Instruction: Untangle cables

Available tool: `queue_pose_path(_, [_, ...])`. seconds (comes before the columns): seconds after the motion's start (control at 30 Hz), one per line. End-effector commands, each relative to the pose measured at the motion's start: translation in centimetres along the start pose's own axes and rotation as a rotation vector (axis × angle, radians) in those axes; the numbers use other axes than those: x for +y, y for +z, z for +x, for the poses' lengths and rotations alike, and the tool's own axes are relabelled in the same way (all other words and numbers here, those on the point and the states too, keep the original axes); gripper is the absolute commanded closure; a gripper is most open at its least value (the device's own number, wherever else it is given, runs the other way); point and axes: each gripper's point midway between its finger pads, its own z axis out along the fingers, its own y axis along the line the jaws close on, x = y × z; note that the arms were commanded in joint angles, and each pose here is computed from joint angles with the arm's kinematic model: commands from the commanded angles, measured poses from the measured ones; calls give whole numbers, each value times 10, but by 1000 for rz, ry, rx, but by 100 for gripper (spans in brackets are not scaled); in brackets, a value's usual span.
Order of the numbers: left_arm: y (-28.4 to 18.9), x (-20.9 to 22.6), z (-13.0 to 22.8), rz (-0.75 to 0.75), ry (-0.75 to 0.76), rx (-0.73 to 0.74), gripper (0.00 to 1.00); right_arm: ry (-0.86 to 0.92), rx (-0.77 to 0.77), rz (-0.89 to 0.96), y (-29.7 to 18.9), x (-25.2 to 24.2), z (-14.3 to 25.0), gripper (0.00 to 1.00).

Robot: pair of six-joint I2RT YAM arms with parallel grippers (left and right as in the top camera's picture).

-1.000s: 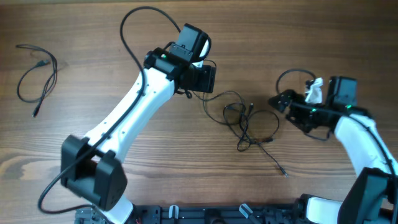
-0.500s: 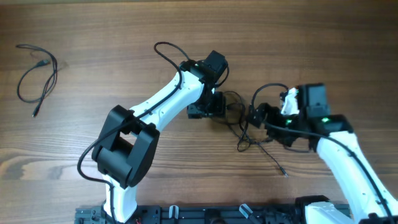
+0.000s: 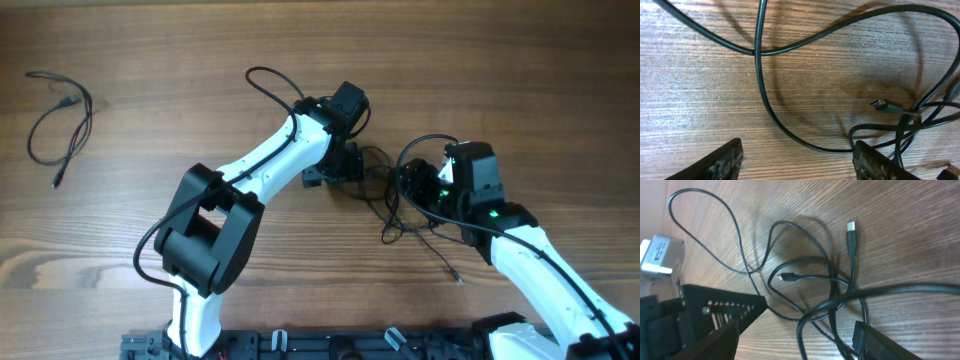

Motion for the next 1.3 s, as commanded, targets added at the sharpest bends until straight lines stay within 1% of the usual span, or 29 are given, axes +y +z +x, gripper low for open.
queue_pose_path(0.0, [11, 6, 0, -27, -63, 10, 30, 52, 23, 52, 16, -17, 3, 25])
queue_pose_path(0.07, [19, 8, 1, -36, -66, 23, 31, 54, 79, 11, 24, -12, 10, 28])
queue_pose_path(0.1, [27, 9, 1, -43, -68, 33, 36, 53, 93, -4, 27, -10, 12, 37])
queue_pose_path(0.13, [35, 10, 1, -49, -76, 45, 47, 51, 94, -12, 27, -8, 12, 47])
queue_pose_path(0.17, [38, 11, 2, -52, -85, 52, 48, 47, 97, -25, 26, -5, 12, 50])
queue_pose_path(0.27, [51, 12, 2, -60, -105, 61, 46, 37, 132, -62, 25, 2, 17, 53])
queue_pose_path(0.3, [53, 13, 2, -63, -105, 65, 55, 37, 141, -69, 25, 3, 19, 57])
queue_pose_path(0.33, [53, 13, 2, -64, -106, 66, 67, 36, 142, -71, 25, 3, 19, 61])
queue_pose_path(0.4, [53, 13, 3, -65, -105, 67, 96, -57, 127, -91, 25, 7, 16, 71])
queue_pose_path(0.47, [53, 14, 3, -67, -97, 69, 96, -171, 108, -112, 22, 11, 9, 84])
queue_pose_path(0.5, [50, 16, 0, -64, -101, 64, 96, -216, 105, -156, 14, 19, 3, 94])
queue_pose_path(0.53, [45, 23, -7, -59, -125, 56, 96, -231, 90, -194, 3, 25, -8, 95])
queue_pose_path(0.57, [34, 35, -18, -51, -165, 41, 96, -204, 51, -209, -12, 24, -25, 95])
queue_pose_path(0.6, [16, 55, -34, -41, -219, 11, 96, -144, -24, -196, -34, 15, -50, 95])
queue_pose_path(0.63, [0, 72, -48, -21, -232, -23, 96, -112, -78, -184, -49, 7, -65, 95])
queue_pose_path(0.67, [-25, 97, -67, 4, -249, -78, 96, -73, -177, -142, -73, -13, -87, 95])
queue_pose_path(0.73, [-69, 143, -91, 33, -300, -181, 96, 42, -304, -5, -106, -58, -106, 95])
queue_pose_path(0.77, [-94, 175, -102, 43, -363, -244, 96, 138, -361, 102, -124, -89, -109, 95])
queue_pose_path(0.83, [-126, 229, -106, 46, -493, -317, 96, 283, -419, 238, -148, -132, -105, 95])
queue_pose_path(0.9, [-135, 263, -101, 34, -577, -320, 96, 377, -444, 301, -161, -156, -100, 95])
queue_pose_path(0.93, [-136, 293, -89, -4, -653, -296, 96, 424, -459, 314, -168, -167, -99, 95])
queue_pose_path(1.0, [-137, 304, -84, -6, -690, -287, 96, 431, -442, 294, -166, -165, -96, 95])
queue_pose_path(1.03, [-137, 300, -84, 23, -688, -279, 96, 414, -417, 255, -163, -158, -94, 95])
queue_pose_path(1.07, [-137, 287, -85, 83, -674, -264, 96, 363, -385, 203, -159, -147, -92, 95])
queue_pose_path(1.1, [-136, 270, -87, 150, -650, -247, 81, 307, -360, 168, -155, -139, -91, 95])
queue_pose_path(1.13, [-137, 244, -92, 232, -602, -233, 24, 277, -345, 158, -153, -135, -89, 95])
queue_pose_path(1.17, [-138, 219, -94, 302, -556, -218, 0, 273, -327, 157, -150, -132, -86, 95])
queue_pose_path(1.23, [-140, 168, -94, 434, -452, -179, 0, 259, -299, 154, -145, -128, -81, 95])
queue_pose_path(1.27, [-140, 147, -93, 465, -400, -172, 0, 245, -287, 151, -142, -124, -79, 95])
